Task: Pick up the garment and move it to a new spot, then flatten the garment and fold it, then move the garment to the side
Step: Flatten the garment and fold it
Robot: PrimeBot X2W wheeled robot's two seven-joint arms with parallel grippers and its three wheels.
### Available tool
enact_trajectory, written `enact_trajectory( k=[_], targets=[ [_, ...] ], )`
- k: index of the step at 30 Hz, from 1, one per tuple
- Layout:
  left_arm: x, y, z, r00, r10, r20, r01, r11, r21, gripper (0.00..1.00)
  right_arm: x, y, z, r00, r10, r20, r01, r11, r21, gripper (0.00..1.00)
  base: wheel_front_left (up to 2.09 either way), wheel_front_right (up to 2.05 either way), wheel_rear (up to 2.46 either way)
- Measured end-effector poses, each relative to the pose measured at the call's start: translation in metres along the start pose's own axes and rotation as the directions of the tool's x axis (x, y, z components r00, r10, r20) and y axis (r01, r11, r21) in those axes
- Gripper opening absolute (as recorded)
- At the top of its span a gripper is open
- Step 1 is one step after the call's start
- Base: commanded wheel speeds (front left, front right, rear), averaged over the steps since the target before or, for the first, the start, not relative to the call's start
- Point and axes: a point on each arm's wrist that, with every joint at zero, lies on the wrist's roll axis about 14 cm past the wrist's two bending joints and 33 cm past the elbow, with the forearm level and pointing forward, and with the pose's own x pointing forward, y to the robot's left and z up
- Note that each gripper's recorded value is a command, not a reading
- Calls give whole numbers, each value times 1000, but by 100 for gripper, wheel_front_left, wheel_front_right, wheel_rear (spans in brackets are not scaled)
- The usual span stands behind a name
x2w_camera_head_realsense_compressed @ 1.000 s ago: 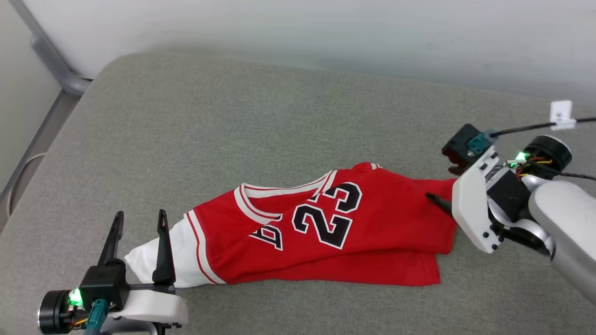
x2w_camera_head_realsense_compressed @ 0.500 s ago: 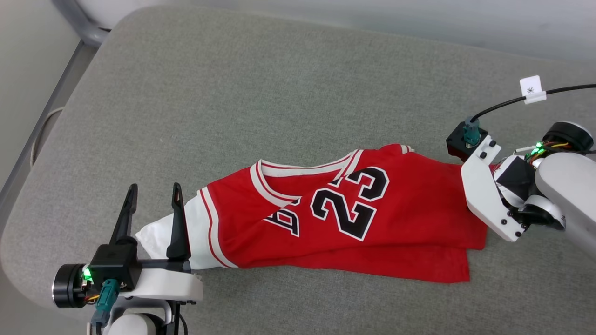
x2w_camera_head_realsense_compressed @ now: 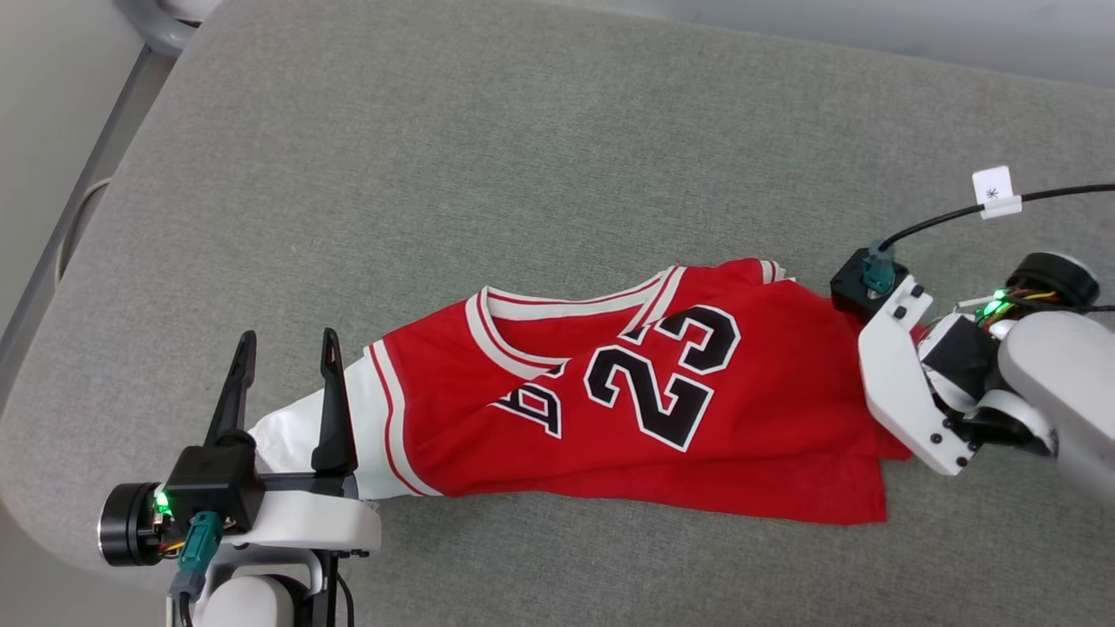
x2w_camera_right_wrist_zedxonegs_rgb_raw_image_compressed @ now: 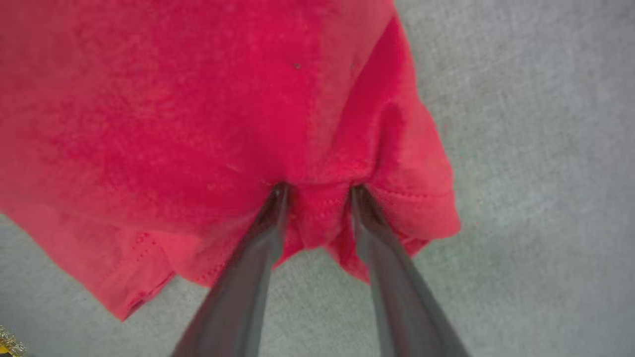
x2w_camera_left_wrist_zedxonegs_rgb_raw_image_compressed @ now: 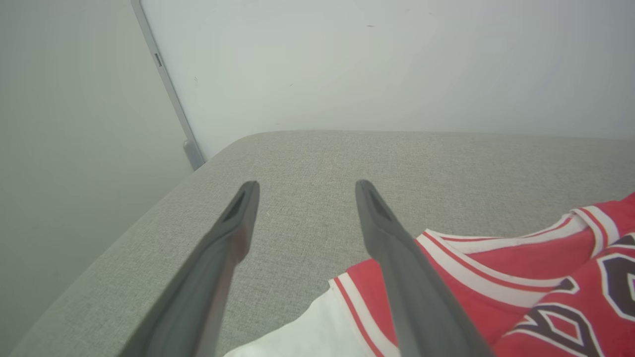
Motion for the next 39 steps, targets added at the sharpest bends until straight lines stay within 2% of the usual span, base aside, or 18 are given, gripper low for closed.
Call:
enact_trajectory(
  k=[6, 9, 12, 15, 17, 22, 25, 28, 32, 36, 39],
  targets=[
    [1, -5, 5, 1000, -15, 17, 15, 1000, -4, 100, -14, 6, 25, 981, -2, 192, 2, 1000, 1, 0, 0, 0, 0],
    [-3, -4, 8, 999, -18, 26, 18, 1000, -6, 100, -39, 5, 47, 945, -30, 325, 42, 999, -28, 0, 0, 0, 0],
    [-9, -6, 11, 999, -33, 36, 34, 999, -7, 100, -70, -3, 51, 903, -68, 424, 74, 997, 1, 0, 0, 0, 0],
    [-15, -9, 15, 997, -51, 49, 52, 999, -17, 100, -98, -8, 38, 871, -108, 480, 105, 994, 33, 0, 0, 0, 0],
    [-18, -11, 17, 997, -61, 55, 62, 998, -22, 100, -109, -2, 22, 859, -110, 500, 85, 994, 72, 0, 0, 0, 0],
    [-23, -20, 20, 993, -91, 69, 94, 995, -35, 100, -118, 13, -47, 878, -135, 459, 49, 980, 195, 0, 0, 0, 0],
    [-27, -24, 20, 992, -106, 67, 109, 993, -39, 100, -113, 32, -90, 897, -131, 422, 1, 956, 294, 0, 0, 0, 0],
    [-29, -27, 19, 991, -119, 67, 122, 992, -41, 100, -103, 62, -128, 915, -95, 392, -79, 910, 406, 0, 0, 0, 0],
    [-28, -33, 19, 988, -138, 69, 141, 989, -41, 100, -89, 93, -178, 948, -74, 311, -98, 858, 503, 0, 0, 0, 0],
    [-27, -37, 19, 986, -153, 67, 156, 987, -35, 100, -68, 130, -198, 955, -22, 296, -166, 787, 595, 0, 0, 0, 0],
    [-26, -39, 16, 986, -159, 59, 161, 986, -33, 100, -58, 139, -207, 961, -19, 277, -167, 760, 629, 0, 0, 0, 0]
  ],
)
